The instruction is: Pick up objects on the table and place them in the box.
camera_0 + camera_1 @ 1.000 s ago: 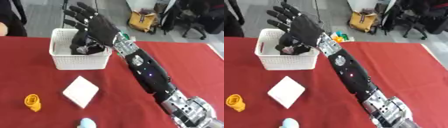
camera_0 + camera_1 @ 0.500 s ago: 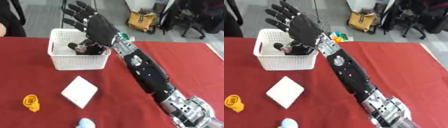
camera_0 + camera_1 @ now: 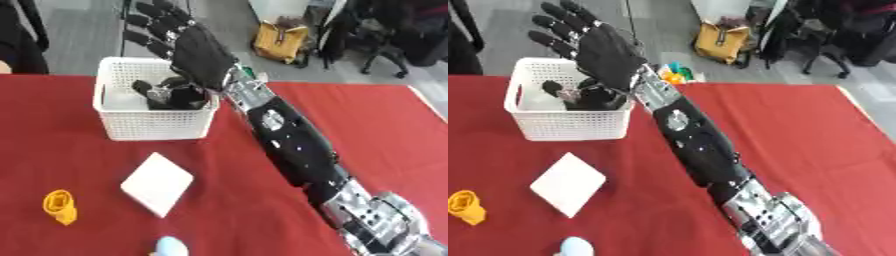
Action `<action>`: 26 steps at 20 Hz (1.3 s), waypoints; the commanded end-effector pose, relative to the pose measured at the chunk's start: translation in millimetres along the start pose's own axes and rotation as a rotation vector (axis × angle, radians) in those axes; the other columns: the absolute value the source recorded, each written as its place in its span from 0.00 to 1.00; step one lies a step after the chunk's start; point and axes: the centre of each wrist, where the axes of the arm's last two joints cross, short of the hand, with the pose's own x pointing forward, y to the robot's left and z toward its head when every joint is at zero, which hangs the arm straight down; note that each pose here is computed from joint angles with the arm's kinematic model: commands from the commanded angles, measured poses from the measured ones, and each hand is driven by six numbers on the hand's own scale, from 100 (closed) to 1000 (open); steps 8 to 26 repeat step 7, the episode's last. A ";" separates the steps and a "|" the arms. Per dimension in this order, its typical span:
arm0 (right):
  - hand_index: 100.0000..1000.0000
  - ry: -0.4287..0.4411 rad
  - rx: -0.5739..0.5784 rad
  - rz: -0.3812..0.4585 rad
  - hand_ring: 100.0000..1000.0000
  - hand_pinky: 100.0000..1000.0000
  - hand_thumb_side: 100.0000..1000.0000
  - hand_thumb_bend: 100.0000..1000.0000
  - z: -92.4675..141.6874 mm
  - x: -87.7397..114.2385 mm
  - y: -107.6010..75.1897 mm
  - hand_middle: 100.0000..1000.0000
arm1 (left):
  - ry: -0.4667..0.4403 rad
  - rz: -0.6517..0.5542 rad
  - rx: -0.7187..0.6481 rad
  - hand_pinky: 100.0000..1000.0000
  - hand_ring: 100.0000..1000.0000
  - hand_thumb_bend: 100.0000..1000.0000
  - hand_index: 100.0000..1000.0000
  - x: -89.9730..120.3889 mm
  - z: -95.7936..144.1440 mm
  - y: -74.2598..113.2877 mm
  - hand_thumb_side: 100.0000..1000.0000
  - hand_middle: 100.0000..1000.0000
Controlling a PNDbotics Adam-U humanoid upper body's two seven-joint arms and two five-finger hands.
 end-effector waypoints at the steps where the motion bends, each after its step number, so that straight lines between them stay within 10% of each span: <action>1: 0.89 0.012 -0.168 -0.053 0.92 0.80 0.84 0.12 -19.0 -8.6 -26.3 0.76 | -0.021 -0.012 0.002 0.54 0.47 0.02 0.67 4.8 -3.3 2.0 0.89 0.45; 7: 0.87 0.217 -0.498 -0.365 0.89 0.65 1.00 0.00 -43.0 20.7 -96.1 0.67 | 0.010 -0.091 0.026 0.54 0.48 0.02 0.68 5.2 5.3 16.7 0.89 0.45; 26: 0.87 0.217 -0.498 -0.365 0.89 0.65 1.00 0.00 -43.0 20.7 -96.1 0.67 | 0.010 -0.091 0.026 0.54 0.48 0.02 0.68 5.2 5.3 16.7 0.89 0.45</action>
